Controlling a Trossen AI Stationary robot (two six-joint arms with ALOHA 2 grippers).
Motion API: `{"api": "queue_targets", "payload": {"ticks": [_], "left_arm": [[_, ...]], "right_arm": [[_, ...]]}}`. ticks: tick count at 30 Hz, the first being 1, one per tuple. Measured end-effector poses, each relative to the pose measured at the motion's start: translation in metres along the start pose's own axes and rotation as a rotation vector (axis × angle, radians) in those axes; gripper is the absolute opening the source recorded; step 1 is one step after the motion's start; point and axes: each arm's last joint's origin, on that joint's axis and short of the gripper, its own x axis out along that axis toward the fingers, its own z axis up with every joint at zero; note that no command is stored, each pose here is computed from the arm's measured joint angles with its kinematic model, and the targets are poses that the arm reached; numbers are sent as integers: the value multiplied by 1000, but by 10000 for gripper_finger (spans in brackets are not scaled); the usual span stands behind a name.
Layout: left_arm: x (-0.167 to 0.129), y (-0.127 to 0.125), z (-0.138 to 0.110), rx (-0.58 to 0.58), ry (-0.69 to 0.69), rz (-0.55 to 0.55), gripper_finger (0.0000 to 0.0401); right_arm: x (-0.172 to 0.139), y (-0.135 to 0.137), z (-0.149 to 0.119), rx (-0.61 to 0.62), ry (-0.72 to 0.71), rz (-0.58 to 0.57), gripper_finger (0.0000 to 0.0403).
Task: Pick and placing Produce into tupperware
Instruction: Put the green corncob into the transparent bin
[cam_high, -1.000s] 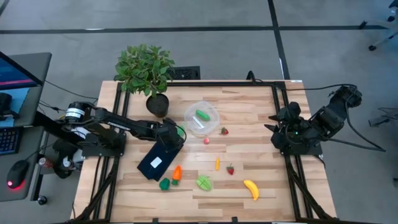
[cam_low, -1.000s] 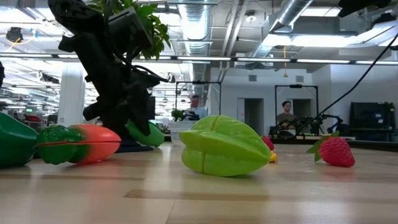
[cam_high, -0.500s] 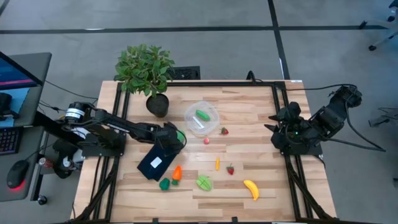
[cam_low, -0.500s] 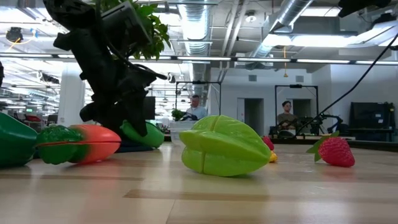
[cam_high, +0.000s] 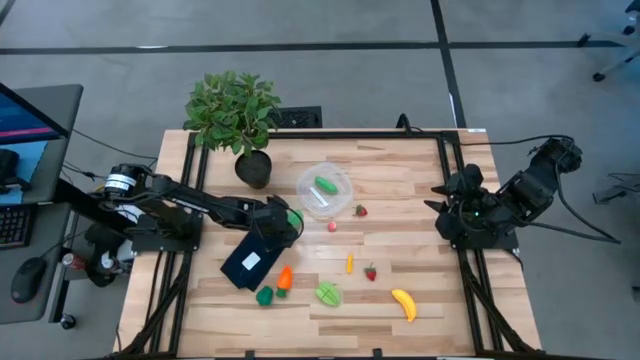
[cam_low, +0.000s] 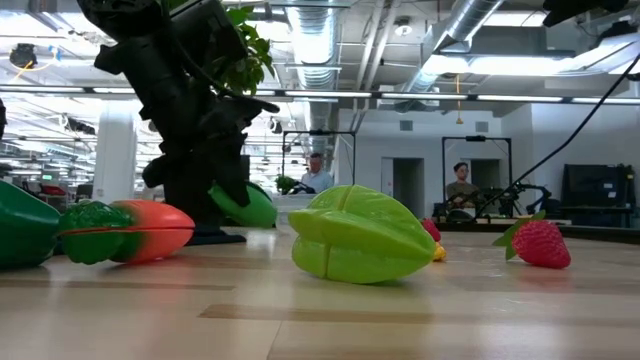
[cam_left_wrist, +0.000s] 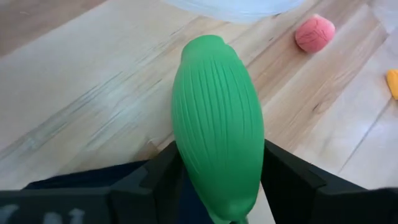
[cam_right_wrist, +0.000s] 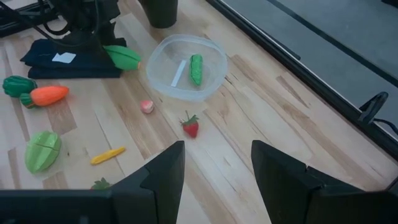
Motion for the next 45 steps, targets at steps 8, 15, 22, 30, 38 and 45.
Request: {"api": "queue_targets", "payload": {"ticks": [8, 15, 22, 30, 38, 45], "left_arm": [[-1, -3, -4, 9, 26, -23, 187], [-14, -9, -4, 7, 7, -72, 182], [-46, -11, 10, -14, -135, -133, 183], [-72, -7, 24, -2, -314, -112, 184], [-74, -8, 31, -9, -400, -112, 184], [-72, -11, 37, 1, -468, -107, 184]], "right_arm": [[3, 6, 0, -17, 8, -15, 177], [6, 12, -1, -38, 17, -32, 177], [7, 12, -1, -38, 17, -33, 177], [7, 13, -1, -35, 16, -30, 177], [7, 13, -1, -35, 16, -30, 177], [7, 13, -1, -35, 16, -30, 177]]}}
